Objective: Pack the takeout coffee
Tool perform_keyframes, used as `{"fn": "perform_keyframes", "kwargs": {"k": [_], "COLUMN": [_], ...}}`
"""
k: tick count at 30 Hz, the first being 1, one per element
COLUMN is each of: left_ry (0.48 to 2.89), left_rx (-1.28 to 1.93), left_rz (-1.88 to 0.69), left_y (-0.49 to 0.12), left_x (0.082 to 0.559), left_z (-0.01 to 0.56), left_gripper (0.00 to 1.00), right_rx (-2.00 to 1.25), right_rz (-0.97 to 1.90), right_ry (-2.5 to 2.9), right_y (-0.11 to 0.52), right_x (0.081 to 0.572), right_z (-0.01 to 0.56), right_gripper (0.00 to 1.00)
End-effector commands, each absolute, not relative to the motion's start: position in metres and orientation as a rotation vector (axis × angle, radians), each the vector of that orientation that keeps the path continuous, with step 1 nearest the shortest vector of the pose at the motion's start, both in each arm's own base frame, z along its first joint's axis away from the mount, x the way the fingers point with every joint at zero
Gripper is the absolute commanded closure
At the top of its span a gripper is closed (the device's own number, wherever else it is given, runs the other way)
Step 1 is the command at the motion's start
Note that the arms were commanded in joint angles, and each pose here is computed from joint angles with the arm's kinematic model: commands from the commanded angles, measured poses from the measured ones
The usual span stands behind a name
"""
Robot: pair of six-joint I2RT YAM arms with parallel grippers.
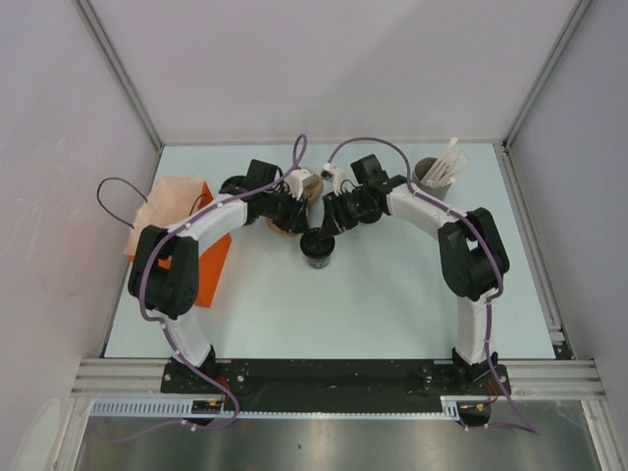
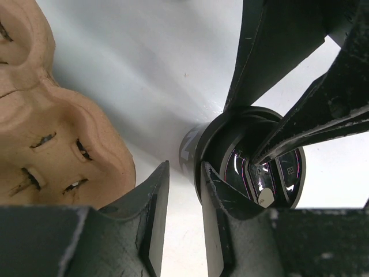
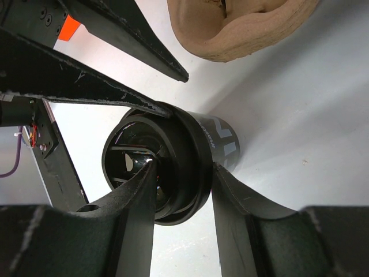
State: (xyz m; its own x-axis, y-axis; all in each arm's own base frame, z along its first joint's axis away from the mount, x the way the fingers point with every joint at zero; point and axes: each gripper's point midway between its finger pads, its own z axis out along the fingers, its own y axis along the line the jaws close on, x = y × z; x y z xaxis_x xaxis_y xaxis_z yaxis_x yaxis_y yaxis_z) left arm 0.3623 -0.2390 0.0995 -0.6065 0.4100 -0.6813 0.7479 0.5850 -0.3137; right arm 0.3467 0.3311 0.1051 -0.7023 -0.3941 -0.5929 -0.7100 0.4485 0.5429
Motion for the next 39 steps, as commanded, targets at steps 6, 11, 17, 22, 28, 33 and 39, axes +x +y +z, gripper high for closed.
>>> {"fn": "perform_keyframes", "kwargs": {"k": [6, 11, 17, 22, 28, 33, 39], "left_ry": [2.291, 2.133, 2.046, 2.03, 2.122, 2.166, 2.195], "left_rx": [0.859, 0.793, 0.822, 0.856, 0.894, 0.891, 0.887], "left_rz": [-0.72, -0.823, -0.932, -1.05, -1.132, -1.134, -1.127], "left_y": [-0.219, -0.227, -0.237, -0.244, -0.248, -0.246, -0.244], "left_x": [0.366, 0.383, 0.369, 0.352, 0.335, 0.332, 0.332], "left_z": [0.097, 0.152, 0.174, 0.17, 0.136, 0.117, 0.103], "left_gripper": [0.54, 0.43, 0.38, 0.37, 0.37, 0.37, 0.38], "right_rx": [-1.03, -1.027, -1.019, -1.018, -1.018, -1.014, -1.012], "right_rz": [0.988, 0.981, 0.984, 0.982, 0.978, 0.987, 0.996], "right_ry": [2.492, 2.493, 2.489, 2.491, 2.484, 2.479, 2.475], "right_y": [0.315, 0.315, 0.315, 0.315, 0.315, 0.317, 0.317], "right_x": [0.321, 0.321, 0.323, 0.323, 0.324, 0.324, 0.324], "right_z": [0.046, 0.047, 0.048, 0.047, 0.05, 0.051, 0.052], "right_gripper": [0.58, 0.57, 0.57, 0.57, 0.57, 0.57, 0.57]}}
